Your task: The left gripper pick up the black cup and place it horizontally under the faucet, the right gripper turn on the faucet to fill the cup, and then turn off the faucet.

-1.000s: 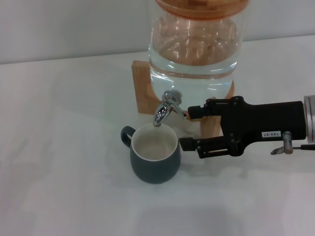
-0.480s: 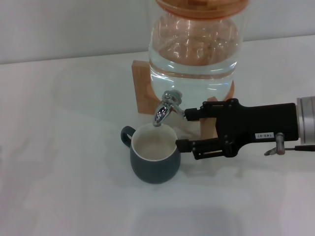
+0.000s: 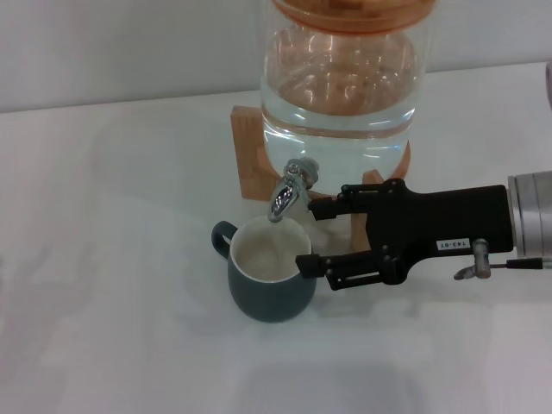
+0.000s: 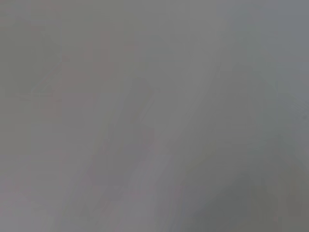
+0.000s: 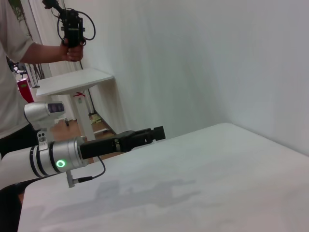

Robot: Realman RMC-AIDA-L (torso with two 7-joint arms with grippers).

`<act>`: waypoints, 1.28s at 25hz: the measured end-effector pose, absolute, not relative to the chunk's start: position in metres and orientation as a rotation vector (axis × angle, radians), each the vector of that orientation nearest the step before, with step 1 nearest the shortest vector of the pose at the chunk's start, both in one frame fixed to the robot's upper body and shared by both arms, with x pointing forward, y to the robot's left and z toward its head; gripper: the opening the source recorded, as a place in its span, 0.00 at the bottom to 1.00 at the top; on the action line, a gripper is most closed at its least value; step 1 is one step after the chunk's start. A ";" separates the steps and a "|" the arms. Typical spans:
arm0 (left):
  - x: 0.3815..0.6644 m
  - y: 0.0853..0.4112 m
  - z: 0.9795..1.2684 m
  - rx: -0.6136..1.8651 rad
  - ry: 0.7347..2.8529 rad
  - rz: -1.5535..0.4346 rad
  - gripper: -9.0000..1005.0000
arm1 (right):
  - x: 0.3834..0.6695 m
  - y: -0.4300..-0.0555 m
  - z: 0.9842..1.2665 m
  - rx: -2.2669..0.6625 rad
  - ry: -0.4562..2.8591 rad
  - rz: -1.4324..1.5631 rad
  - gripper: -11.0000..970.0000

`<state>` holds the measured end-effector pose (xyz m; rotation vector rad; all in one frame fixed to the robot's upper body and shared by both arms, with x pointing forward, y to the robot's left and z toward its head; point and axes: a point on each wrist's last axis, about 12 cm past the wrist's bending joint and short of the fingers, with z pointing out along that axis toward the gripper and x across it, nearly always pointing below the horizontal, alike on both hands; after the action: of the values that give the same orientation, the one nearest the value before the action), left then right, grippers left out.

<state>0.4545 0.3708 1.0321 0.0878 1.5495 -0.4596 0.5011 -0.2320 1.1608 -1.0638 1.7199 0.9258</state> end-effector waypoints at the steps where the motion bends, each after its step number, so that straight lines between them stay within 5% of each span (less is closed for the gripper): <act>1: 0.454 0.371 1.032 0.088 1.550 -0.458 0.52 | 0.501 -0.233 1.161 -1.061 1.720 0.925 0.82; 15: 0.455 0.372 1.033 0.090 1.550 -0.456 0.52 | 0.491 -0.230 1.167 -1.101 1.673 1.001 0.82; 32: 0.457 0.369 1.033 0.094 1.545 -0.462 0.52 | 0.490 -0.182 1.155 -1.142 1.657 1.011 0.82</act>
<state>0.4568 0.3691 1.0328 0.0936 1.5448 -0.4620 0.4895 -0.1818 1.1547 -1.1420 1.6571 1.0106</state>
